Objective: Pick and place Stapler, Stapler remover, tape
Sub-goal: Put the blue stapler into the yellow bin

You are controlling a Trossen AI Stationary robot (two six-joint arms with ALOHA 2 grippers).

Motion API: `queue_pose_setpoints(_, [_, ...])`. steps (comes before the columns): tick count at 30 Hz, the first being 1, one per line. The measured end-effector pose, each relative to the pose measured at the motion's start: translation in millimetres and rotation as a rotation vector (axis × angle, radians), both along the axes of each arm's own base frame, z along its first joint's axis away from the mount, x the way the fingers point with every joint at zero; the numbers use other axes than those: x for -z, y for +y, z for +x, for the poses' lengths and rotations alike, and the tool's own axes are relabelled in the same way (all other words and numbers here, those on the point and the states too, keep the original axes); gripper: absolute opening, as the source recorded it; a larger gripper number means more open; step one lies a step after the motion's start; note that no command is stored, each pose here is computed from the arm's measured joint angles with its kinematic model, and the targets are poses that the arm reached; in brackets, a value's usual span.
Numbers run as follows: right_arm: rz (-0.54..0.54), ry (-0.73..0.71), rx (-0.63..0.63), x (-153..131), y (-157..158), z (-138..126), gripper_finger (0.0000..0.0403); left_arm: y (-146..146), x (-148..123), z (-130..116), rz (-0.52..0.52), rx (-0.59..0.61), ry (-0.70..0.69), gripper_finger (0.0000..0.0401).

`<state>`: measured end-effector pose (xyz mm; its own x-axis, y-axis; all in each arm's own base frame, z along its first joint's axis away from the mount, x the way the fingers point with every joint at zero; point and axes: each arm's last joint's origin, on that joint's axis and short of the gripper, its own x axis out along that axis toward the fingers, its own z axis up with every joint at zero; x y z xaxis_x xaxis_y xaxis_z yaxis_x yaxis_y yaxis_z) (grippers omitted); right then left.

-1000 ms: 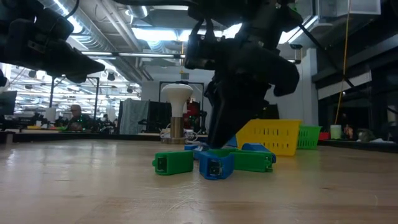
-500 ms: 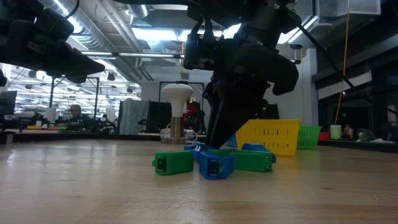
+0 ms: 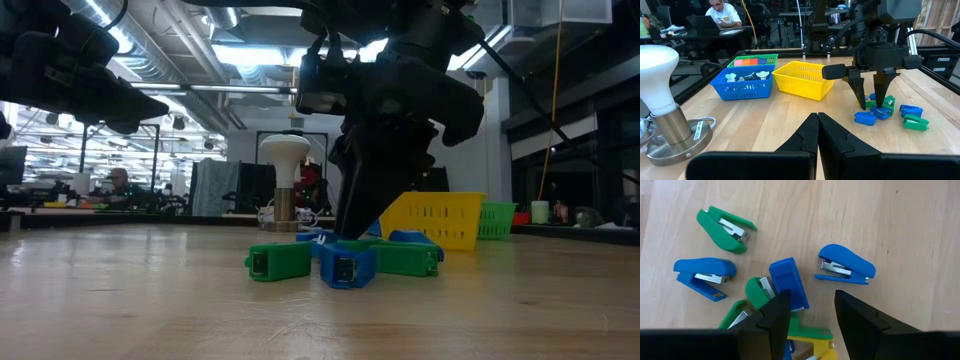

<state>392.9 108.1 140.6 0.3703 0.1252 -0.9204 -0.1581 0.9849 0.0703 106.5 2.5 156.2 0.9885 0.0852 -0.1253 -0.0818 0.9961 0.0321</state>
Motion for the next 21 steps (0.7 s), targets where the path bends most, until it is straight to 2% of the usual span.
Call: queue_pose_setpoints(21, [0.011, -0.011, -0.013, 8.7, 5.2, 3.3, 0.0161, 0.0, 0.0, 0.0, 0.0, 0.0, 0.0, 0.0001])
